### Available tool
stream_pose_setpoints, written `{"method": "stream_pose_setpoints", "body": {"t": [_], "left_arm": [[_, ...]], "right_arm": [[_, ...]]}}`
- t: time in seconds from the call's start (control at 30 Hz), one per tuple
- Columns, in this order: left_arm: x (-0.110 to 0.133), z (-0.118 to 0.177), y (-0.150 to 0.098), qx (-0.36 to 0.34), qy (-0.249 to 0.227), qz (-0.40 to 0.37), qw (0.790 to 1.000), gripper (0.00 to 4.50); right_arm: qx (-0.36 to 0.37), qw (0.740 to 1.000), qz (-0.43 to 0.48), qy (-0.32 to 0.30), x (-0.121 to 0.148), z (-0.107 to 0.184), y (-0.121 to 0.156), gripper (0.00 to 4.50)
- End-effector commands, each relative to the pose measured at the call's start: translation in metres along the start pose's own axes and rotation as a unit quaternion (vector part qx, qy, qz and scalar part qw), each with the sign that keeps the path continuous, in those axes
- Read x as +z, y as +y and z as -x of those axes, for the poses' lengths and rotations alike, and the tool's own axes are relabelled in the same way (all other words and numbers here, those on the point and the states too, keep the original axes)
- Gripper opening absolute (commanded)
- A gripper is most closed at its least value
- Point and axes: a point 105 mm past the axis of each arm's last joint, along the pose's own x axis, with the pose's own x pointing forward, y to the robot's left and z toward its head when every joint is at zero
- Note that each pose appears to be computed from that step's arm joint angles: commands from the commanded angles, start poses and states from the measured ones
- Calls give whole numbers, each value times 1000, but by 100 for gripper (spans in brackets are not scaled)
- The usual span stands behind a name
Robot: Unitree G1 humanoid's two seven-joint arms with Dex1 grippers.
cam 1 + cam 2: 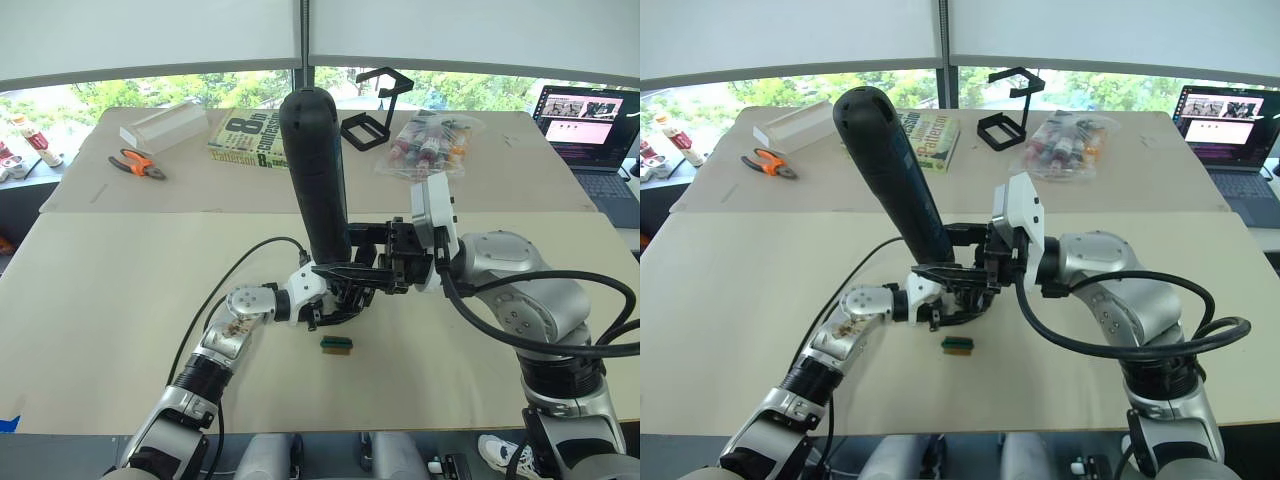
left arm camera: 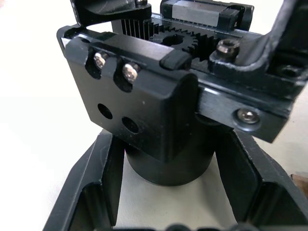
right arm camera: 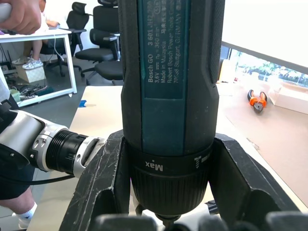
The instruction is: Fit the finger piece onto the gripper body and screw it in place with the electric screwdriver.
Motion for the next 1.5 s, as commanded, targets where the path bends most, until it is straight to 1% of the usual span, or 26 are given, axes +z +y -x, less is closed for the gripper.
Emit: {"method": "stream_pose_setpoints", "body": {"t": [0.03, 0.4, 1.5], "left_arm": [[8, -1, 0, -5, -11, -19, 1000, 228], [8, -1, 0, -5, -11, -19, 1000, 228], [11, -1, 1, -4, -14, -19, 1000, 228]], "right_arm": [[-3, 999, 44, -28, 22, 2, -2, 189], [6, 998, 46, -34, 30, 2, 1, 189], [4, 999, 41, -19, 15, 4, 2, 189]]}}
